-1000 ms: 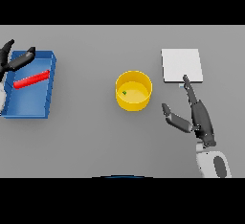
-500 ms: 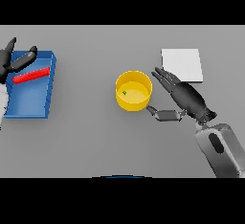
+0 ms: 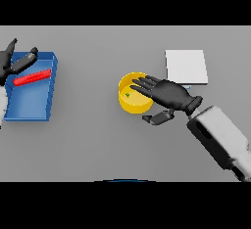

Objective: Pick up the red beaker and tilt it to pour out 1 green nut into yellow bowl. Pick up the yellow bowl and place it on the metallic measuring scale.

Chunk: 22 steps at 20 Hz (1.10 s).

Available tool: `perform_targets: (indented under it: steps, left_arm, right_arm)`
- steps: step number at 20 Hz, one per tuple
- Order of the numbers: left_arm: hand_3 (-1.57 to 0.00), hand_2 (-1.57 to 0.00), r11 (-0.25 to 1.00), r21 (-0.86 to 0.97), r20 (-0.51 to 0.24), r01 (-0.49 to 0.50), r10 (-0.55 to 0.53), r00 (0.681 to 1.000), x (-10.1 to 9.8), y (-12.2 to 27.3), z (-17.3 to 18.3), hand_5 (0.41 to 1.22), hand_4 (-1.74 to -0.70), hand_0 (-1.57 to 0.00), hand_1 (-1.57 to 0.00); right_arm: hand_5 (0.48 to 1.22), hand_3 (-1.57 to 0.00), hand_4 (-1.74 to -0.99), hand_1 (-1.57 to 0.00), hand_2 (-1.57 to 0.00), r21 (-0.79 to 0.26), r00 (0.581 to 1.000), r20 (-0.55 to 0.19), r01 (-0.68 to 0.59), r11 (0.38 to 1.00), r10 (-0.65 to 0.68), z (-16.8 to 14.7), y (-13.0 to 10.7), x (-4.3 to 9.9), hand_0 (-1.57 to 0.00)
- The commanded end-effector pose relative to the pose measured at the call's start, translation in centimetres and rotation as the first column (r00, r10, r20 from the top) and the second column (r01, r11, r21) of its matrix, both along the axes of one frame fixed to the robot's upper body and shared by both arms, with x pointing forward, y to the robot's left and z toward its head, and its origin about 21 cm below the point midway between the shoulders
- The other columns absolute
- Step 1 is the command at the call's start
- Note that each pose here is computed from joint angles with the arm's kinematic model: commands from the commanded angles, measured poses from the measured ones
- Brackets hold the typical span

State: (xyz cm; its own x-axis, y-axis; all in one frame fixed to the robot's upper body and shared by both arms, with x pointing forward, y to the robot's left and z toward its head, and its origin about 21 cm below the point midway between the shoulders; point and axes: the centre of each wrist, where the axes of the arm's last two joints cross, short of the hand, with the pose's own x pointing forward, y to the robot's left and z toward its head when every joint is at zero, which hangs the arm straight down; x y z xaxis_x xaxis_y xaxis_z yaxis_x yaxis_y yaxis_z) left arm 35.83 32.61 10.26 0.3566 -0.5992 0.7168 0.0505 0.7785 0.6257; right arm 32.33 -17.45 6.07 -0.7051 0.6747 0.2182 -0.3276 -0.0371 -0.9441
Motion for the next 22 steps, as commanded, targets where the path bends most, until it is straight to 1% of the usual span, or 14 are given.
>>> perform_targets:
  steps: [1, 3, 5, 6, 8, 12, 14, 16, 17, 18, 19, 20, 21, 22]
  left_arm:
    - [0.0, 0.0, 1.0, -0.002, 0.001, -0.002, 0.002, 1.0, -0.1, 0.5, 0.0, 0.695, -0.81, 0.0, 0.0]
    - [0.0, 0.0, 1.0, -0.003, -0.002, -0.002, 0.002, 1.0, -0.3, 0.5, -0.2, 0.695, -0.81, 0.0, 0.0]
    - [0.0, 0.0, 1.0, 0.004, -0.001, -0.008, 0.008, 1.0, 0.0, 0.4, 0.0, 0.696, -0.81, 0.0, 0.0]
    - [0.0, 0.0, 1.0, 0.008, -0.003, -0.012, 0.012, 1.0, -0.1, 0.6, 0.1, 0.701, -0.81, 0.0, 0.0]
    - [0.0, 0.0, 1.0, 0.007, 0.0, -0.003, 0.003, 1.0, 0.1, 0.6, 0.0, 0.7, -0.81, 0.0, 0.0]
    - [0.0, 0.0, 1.0, 0.004, -0.005, 0.004, -0.004, 1.0, 0.1, 0.7, 0.2, 0.703, -0.8, 0.0, 0.0]
    - [0.0, 0.0, 1.0, 0.016, -0.006, 0.006, -0.006, 1.0, 0.1, 0.6, 0.1, 0.704, -0.8, 0.0, 0.0]
    - [0.0, 0.0, 1.0, 0.028, -0.02, -0.001, 0.001, 1.0, 0.0, 0.7, -0.1, 0.711, -0.79, 0.0, 0.0]
    - [0.0, 0.0, 1.0, 0.025, -0.013, 0.002, -0.001, 1.0, -0.1, 0.8, -0.1, 0.713, -0.79, 0.0, 0.0]
    - [0.0, 0.0, 1.0, 0.027, -0.013, -0.006, 0.006, 1.0, -0.2, 1.2, 0.1, 0.714, -0.79, 0.0, 0.0]
    - [0.0, 0.0, 1.0, 0.021, -0.017, -0.003, 0.003, 1.0, -0.1, 1.4, -0.1, 0.712, -0.79, 0.0, 0.0]
    - [0.0, 0.0, 1.0, 0.025, -0.012, 0.002, -0.002, 1.0, 0.0, 1.5, 0.2, 0.711, -0.79, 0.0, 0.0]
    - [0.0, 0.0, 1.0, 0.026, -0.008, 0.005, -0.005, 1.0, 0.2, 1.4, 0.3, 0.71, -0.79, 0.0, 0.0]
    - [0.0, 0.0, 1.0, 0.028, -0.008, 0.007, -0.007, 1.0, 0.1, 1.4, 0.0, 0.71, -0.79, 0.0, 0.0]
  right_arm:
    - [0.642, 0.0, -1.156, 0.0, 0.0, -0.026, 1.0, -0.011, -0.023, 0.999, 0.022, 0.0, 0.1, 0.3, 0.0]
    - [0.646, 0.0, -1.155, 0.0, 0.0, -0.071, 0.998, -0.036, -0.049, 0.996, 0.046, -0.1, 0.5, 1.1, 0.0]
    - [0.658, 0.0, -1.161, 0.0, 0.0, -0.122, 0.996, -0.054, -0.082, 0.989, 0.076, -0.1, 1.9, 1.4, 0.0]
    - [0.663, 0.0, -1.159, 0.0, 0.0, -0.149, 0.996, -0.06, -0.081, 0.986, 0.073, 0.0, 2.5, 1.9, 0.0]
    - [0.67, 0.0, -1.164, 0.0, 0.0, -0.201, 0.994, -0.075, -0.092, 0.975, 0.078, -0.1, 2.7, 2.5, 0.0]
    - [0.674, 0.0, -1.181, 0.0, 0.0, -0.265, 0.99, -0.111, -0.11, 0.958, 0.083, -1.3, 3.7, 3.2, 0.0]
    - [0.684, -0.01, -1.186, 0.0, 0.0, -0.28, 0.988, -0.126, -0.122, 0.952, 0.089, -1.4, 4.0, 3.2, 0.0]
    - [0.708, -0.02, -1.195, 0.0, 0.0, -0.28, 0.988, -0.132, -0.118, 0.953, 0.083, -1.7, 4.0, 3.5, 0.0]
    - [0.732, -0.04, -1.209, 0.0, -0.01, -0.288, 0.988, -0.134, -0.111, 0.951, 0.075, -1.8, 3.7, 3.8, 0.0]
    - [0.77, -0.08, -1.234, -0.01, -0.04, -0.293, 0.988, -0.14, -0.103, 0.951, 0.064, -1.9, 4.0, 3.6, 0.0]
    - [0.809, -0.13, -1.261, -0.06, -0.09, -0.29, 0.988, -0.143, -0.104, 0.951, 0.065, -1.9, 4.0, 3.7, -0.05]
    - [0.891, -0.21, -1.309, -0.18, -0.19, -0.281, 0.986, -0.143, -0.118, 0.953, 0.08, -1.9, 4.4, 3.6, -0.19]
    - [0.957, -0.32, -1.363, -0.41, -0.35, -0.274, 0.985, -0.142, -0.13, 0.953, 0.093, -2.2, 4.3, 3.4, -0.45]
    - [1.01, -0.57, -1.435, -0.64, -0.59, -0.266, 0.985, -0.14, -0.137, 0.954, 0.103, -2.1, 4.0, 3.4, -0.68]
